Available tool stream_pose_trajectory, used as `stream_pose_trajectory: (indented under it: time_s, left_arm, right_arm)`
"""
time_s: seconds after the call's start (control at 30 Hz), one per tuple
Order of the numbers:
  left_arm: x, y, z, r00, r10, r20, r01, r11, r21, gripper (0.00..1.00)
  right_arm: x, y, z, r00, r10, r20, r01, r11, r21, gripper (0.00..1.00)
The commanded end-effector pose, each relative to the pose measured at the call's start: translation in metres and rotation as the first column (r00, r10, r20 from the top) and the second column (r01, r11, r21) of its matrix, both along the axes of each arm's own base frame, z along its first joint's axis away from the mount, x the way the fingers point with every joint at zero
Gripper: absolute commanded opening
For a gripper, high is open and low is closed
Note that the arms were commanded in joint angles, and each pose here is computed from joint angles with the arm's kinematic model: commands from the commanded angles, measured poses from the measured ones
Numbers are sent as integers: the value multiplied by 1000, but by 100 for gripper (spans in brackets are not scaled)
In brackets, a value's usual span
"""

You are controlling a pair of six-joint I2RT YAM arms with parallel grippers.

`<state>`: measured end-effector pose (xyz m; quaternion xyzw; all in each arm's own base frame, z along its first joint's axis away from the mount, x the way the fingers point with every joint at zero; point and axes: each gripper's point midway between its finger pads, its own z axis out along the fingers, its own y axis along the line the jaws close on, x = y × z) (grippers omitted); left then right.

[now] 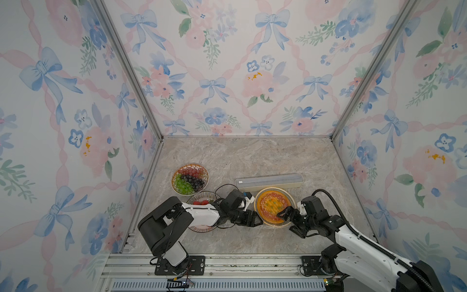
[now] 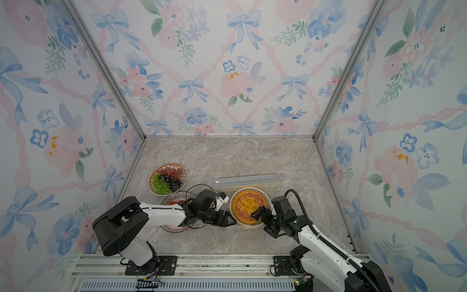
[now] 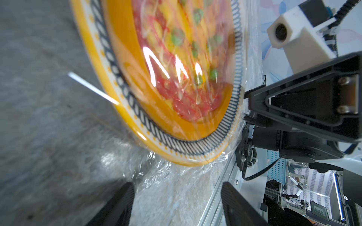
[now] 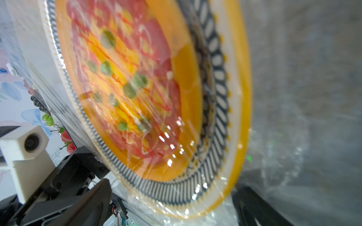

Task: Wrap the plate with plastic wrap
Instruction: Cover the plate with plastic wrap.

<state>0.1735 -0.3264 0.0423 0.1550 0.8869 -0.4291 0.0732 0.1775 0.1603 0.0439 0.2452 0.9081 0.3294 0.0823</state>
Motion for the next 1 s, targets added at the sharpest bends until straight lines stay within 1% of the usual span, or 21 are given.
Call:
stream_pose_trajectory:
  time_s: [0.0, 0.17, 0.33, 0.37, 0.6, 0.73, 0.83, 0.93, 0.97]
  left_arm:
    - [-8, 2, -8, 999, -13, -34, 14, 999, 36, 73]
    - [-13, -12, -6, 997, -59, -44, 60, 998, 20, 71]
    - [-26, -29, -2, 991, -118, -64, 118, 993, -8, 70]
    - [-23, -36, 4, 991, -123, -53, 122, 992, -26, 70]
    - [-10, -52, 7, 994, -109, -20, 108, 993, -45, 70]
    - [-4, -61, 8, 995, -102, -14, 101, 993, -59, 70]
    - [1, -60, 6, 996, -83, -9, 83, 995, -51, 70]
    - [6, -55, 4, 998, -57, 1, 57, 998, -38, 70]
    - [9, -52, 3, 999, -44, 6, 44, 999, -32, 70]
  right_arm:
    - [26, 8, 9, 996, -33, 79, 31, 999, 24, 97]
    - [42, 19, 15, 995, -32, 98, 26, 998, 64, 97]
    - [51, 15, 25, 988, -105, 117, 90, 987, 132, 97]
    - [51, 11, 26, 987, -115, 114, 100, 986, 131, 97]
    - [28, -33, 14, 989, -143, 36, 143, 990, 5, 97]
    - [19, -55, 15, 990, -141, 20, 142, 988, -59, 97]
    - [26, -65, 21, 989, -142, 44, 144, 987, -66, 97]
    - [43, -65, 28, 988, -119, 95, 124, 991, -43, 97]
    - [48, -65, 28, 989, -103, 105, 109, 993, -53, 97]
